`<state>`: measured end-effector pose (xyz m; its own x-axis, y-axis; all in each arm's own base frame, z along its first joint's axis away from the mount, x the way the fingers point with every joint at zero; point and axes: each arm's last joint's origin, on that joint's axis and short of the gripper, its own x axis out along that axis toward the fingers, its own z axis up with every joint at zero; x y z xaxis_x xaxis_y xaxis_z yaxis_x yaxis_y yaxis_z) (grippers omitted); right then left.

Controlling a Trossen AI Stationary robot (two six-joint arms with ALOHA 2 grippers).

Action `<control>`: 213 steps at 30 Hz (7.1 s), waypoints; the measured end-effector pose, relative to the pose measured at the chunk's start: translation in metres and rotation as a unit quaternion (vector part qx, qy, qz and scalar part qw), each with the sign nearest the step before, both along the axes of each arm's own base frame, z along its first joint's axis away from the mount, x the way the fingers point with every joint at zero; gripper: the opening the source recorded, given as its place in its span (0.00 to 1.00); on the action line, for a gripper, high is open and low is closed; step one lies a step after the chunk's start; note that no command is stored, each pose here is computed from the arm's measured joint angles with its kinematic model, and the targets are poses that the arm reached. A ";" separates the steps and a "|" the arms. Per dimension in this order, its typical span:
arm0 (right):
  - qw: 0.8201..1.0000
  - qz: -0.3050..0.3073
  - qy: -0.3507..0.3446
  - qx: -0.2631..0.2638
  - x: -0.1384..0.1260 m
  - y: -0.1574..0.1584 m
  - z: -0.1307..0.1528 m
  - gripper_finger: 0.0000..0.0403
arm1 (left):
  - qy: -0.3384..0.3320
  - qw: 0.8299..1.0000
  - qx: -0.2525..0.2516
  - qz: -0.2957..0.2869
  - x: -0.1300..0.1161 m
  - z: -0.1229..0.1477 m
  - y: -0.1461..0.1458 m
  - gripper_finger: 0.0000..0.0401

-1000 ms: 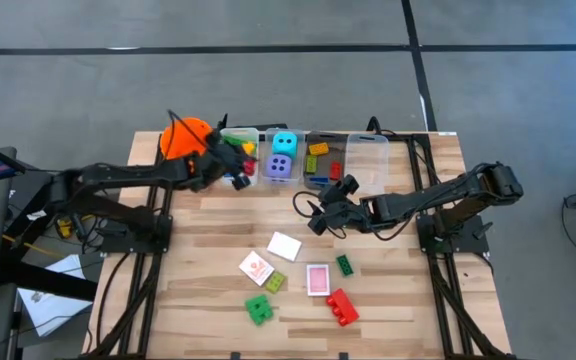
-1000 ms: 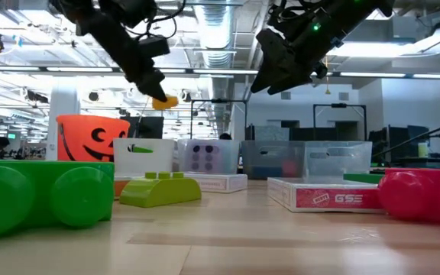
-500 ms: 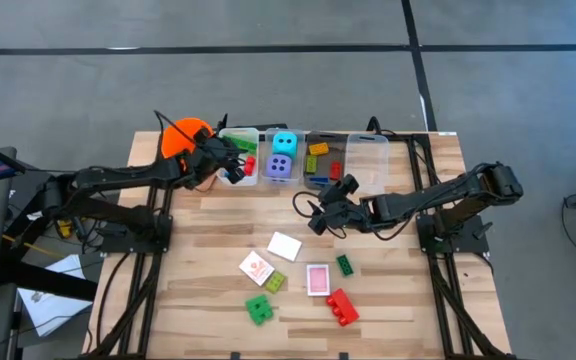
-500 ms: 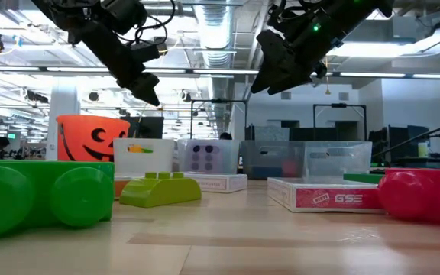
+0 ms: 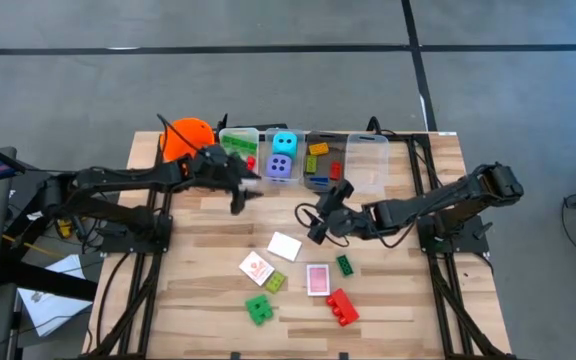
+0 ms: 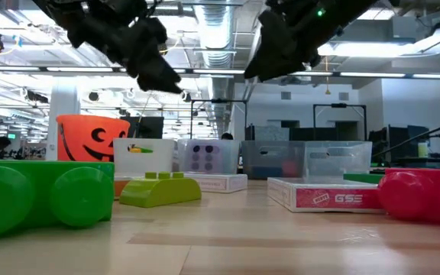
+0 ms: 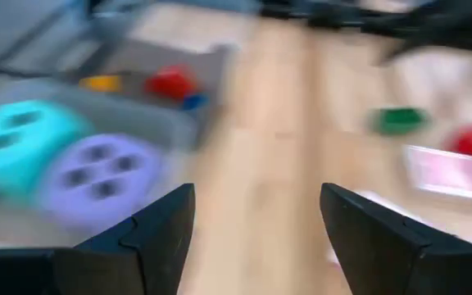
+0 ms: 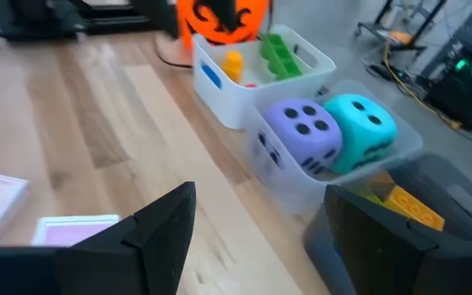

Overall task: Pick & Place Toys
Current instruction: Put the top red deck of cards into the right transparent bin

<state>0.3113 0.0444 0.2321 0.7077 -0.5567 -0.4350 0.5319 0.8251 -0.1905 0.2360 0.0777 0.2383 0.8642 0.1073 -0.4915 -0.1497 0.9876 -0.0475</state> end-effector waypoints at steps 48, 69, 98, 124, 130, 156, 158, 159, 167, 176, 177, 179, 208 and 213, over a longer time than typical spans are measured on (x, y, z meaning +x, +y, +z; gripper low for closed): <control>0.973 0.054 0.055 0.217 0.035 0.045 -0.116 0.66 | -0.027 0.992 0.108 -0.056 0.013 -0.021 -0.063 0.81; 0.972 0.106 0.067 0.201 0.035 0.052 -0.113 0.66 | -0.027 0.992 0.107 -0.057 0.013 -0.021 -0.063 0.81; 0.975 0.114 0.085 0.171 0.036 0.044 -0.114 0.66 | -0.027 0.992 0.108 -0.056 0.013 -0.021 -0.063 0.81; 0.972 0.130 0.069 0.182 0.042 0.038 -0.113 0.66 | -0.028 0.992 0.107 -0.057 0.013 -0.021 -0.063 0.81; 0.972 0.128 0.069 0.183 0.042 0.037 -0.113 0.66 | -0.028 0.992 0.108 -0.057 0.013 -0.021 -0.063 0.81; 0.972 0.128 0.069 0.183 0.042 0.037 -0.113 0.66 | -0.028 0.992 0.108 -0.056 0.013 -0.021 -0.063 0.81; 0.972 0.128 0.069 0.183 0.042 0.037 -0.113 0.66 | -0.028 0.992 0.108 -0.056 0.013 -0.021 -0.063 0.81; 0.972 0.128 0.069 0.183 0.042 0.037 -0.113 0.66 | -0.028 0.992 0.108 -0.056 0.013 -0.021 -0.063 0.81; 0.972 0.125 0.067 0.188 0.042 0.037 -0.113 0.66 | -0.028 0.992 0.107 -0.058 0.013 -0.021 -0.063 0.80; 0.971 0.120 0.082 0.189 0.040 0.036 -0.115 0.66 | -0.028 0.992 0.107 -0.057 0.013 -0.021 -0.063 0.81; 0.971 0.122 0.083 0.189 0.040 0.037 -0.115 0.66 | -0.028 0.992 0.107 -0.057 0.013 -0.021 -0.063 0.81; 0.969 0.135 0.088 0.188 0.040 0.038 -0.115 0.66 | -0.028 0.992 0.108 -0.057 0.013 -0.021 -0.063 0.81; 0.956 0.179 0.050 0.228 0.047 0.039 -0.109 0.66 | -0.028 0.992 0.108 -0.056 0.013 -0.021 -0.063 0.82; 0.957 0.173 0.049 0.229 0.048 0.034 -0.109 0.66 | -0.028 0.992 0.108 -0.056 0.013 -0.021 -0.063 0.81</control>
